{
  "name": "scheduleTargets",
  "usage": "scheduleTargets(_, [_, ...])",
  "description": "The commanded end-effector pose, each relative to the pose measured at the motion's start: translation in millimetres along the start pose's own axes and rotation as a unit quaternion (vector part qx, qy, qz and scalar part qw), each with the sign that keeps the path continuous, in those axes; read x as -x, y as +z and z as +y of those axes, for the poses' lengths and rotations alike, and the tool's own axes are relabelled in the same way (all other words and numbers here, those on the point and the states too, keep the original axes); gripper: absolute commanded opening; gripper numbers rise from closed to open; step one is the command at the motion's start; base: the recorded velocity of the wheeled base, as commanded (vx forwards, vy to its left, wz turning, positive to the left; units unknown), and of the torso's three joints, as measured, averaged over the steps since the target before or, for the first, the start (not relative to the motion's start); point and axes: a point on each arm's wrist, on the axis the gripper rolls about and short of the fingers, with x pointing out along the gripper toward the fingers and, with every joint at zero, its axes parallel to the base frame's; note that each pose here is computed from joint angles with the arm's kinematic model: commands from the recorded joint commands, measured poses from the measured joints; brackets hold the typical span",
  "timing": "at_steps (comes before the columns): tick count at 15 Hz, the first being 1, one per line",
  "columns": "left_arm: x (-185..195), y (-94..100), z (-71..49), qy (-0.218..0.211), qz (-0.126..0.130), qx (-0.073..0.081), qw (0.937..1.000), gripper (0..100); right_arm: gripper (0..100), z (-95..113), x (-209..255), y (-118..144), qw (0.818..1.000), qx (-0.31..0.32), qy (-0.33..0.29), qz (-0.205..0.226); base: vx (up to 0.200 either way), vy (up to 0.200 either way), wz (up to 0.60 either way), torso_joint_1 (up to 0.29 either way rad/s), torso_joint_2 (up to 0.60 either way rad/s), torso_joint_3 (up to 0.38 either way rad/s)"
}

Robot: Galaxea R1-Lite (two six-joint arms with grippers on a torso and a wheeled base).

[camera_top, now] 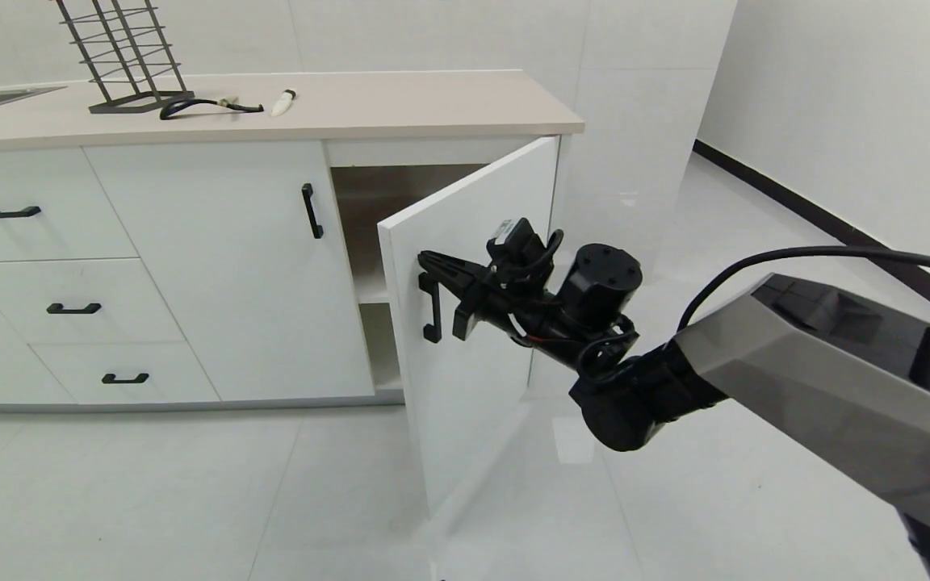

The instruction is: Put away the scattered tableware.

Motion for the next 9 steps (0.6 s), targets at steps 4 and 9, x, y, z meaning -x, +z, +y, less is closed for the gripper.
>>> scheduleTargets(4, [0,0.1,0.0,0.0,0.001,0.0,1.0,100,0,0,-20,-4,0.999,-0.014,-0.02,-0.04,0.0,0.0,0.0,0.0,0.0,0.0])
scheduleTargets(9, [0,0.1,0.0,0.0,0.001,0.0,1.0,100,0,2,6,54,0.998,-0.017,-0.024,-0.049,0.0,0.0,0.0,0.0,0.0,0.0])
